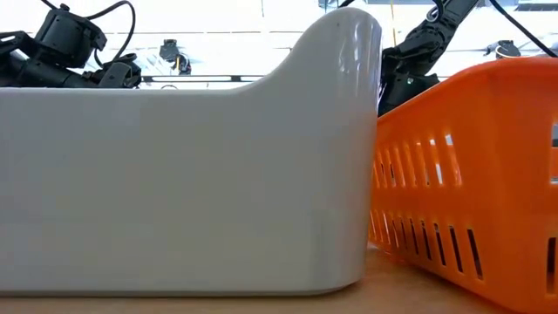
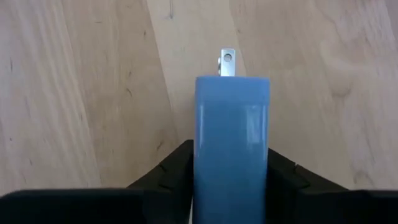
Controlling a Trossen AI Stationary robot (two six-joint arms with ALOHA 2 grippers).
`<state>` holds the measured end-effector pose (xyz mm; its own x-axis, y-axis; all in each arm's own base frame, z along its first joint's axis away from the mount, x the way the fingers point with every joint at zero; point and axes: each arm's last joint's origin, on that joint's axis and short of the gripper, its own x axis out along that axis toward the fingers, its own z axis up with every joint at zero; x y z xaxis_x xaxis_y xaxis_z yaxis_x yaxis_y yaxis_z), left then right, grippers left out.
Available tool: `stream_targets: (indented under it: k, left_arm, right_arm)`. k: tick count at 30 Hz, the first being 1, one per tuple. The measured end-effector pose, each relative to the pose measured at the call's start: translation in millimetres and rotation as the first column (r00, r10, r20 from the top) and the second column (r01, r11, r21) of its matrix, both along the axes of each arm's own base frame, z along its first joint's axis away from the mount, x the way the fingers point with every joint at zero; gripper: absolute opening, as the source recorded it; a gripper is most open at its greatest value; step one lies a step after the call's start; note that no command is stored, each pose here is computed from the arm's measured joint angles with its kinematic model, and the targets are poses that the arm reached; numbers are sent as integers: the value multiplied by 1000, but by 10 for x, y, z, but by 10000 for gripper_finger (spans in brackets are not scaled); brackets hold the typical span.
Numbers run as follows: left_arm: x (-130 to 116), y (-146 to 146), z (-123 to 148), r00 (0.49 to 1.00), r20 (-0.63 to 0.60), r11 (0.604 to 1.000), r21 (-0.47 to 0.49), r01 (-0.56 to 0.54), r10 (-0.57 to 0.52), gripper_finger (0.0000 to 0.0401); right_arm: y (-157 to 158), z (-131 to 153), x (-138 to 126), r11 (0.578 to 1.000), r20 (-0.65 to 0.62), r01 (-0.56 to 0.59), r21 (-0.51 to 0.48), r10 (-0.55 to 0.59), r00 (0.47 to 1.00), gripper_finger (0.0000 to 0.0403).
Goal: Pick & Place Office items
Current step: Put the light blue charger adapter into the gray bin
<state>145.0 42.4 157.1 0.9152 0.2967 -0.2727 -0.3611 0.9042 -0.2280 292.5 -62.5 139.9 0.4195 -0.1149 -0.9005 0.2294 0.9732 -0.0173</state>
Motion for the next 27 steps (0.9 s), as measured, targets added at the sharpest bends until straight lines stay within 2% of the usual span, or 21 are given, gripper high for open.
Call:
stream_targets:
  k: [11, 18, 24, 27]
  left_arm:
    - [2, 1, 8, 999, 32, 997, -71, -21, 24, 120]
    - [51, -93, 121, 988, 150, 997, -56, 56, -47, 135]
    - [80, -221, 183, 975, 211, 997, -34, 75, -66, 216]
    - [89, -288, 229, 964, 249, 995, 1, 98, -95, 254]
  right_arm:
    - [78, 19, 53, 1000, 43, -18, -3, 18, 999, 124]
    - [217, 116, 213, 995, 207, -87, -52, 96, 974, 113]
    - [269, 380, 351, 983, 438, -116, -140, 166, 883, 117]
    - [301, 549, 446, 980, 619, -112, -167, 193, 761, 114]
